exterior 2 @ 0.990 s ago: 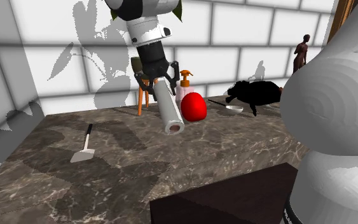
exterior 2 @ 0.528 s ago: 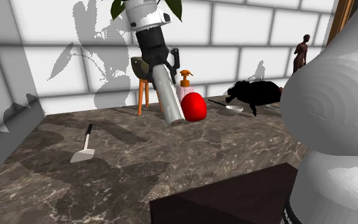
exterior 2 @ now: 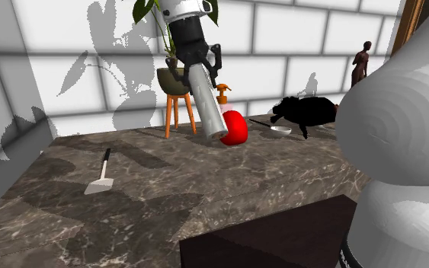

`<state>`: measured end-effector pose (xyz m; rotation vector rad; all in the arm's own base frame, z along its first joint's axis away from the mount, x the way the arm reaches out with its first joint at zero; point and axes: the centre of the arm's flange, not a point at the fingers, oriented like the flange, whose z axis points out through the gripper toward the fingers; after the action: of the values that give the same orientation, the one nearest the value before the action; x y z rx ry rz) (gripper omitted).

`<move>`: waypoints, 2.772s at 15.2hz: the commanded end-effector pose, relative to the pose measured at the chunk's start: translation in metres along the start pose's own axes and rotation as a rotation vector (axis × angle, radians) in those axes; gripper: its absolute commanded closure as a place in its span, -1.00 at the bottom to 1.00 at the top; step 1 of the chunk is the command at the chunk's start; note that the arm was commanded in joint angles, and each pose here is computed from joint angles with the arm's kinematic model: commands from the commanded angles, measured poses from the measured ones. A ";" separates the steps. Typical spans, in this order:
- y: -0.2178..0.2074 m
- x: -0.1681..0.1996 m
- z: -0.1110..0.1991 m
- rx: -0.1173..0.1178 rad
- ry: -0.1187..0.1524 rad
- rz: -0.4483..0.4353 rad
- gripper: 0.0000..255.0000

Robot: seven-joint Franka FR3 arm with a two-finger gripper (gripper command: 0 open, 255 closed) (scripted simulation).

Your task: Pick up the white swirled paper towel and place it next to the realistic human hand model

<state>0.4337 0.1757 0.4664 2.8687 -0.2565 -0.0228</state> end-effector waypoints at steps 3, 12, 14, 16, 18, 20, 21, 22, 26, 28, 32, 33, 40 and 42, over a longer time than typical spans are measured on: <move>0.047 0.007 0.010 0.000 0.000 -0.001 1.00; 0.161 0.022 0.041 0.000 0.000 -0.001 1.00; 0.186 0.025 0.047 0.000 0.000 -0.001 1.00; 0.212 0.029 0.054 0.000 0.000 -0.001 1.00; 0.237 0.032 0.061 0.000 0.000 -0.001 1.00; 0.262 0.035 0.068 0.000 0.000 -0.001 1.00; 0.275 0.037 0.071 0.000 0.000 -0.001 1.00; 0.288 0.039 0.074 0.000 0.000 -0.001 1.00; 0.338 0.046 0.088 0.000 0.000 -0.001 1.00; 0.364 0.049 0.095 0.000 0.000 -0.001 1.00; 0.414 0.056 0.108 0.000 0.000 -0.001 1.00; 0.427 0.057 0.111 0.000 0.000 -0.001 1.00; 0.461 0.063 0.142 0.000 0.000 -0.001 1.00; 0.458 0.062 0.153 0.000 0.000 -0.001 1.00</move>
<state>0.4107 -0.3101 0.4445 2.8691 -0.2556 -0.0243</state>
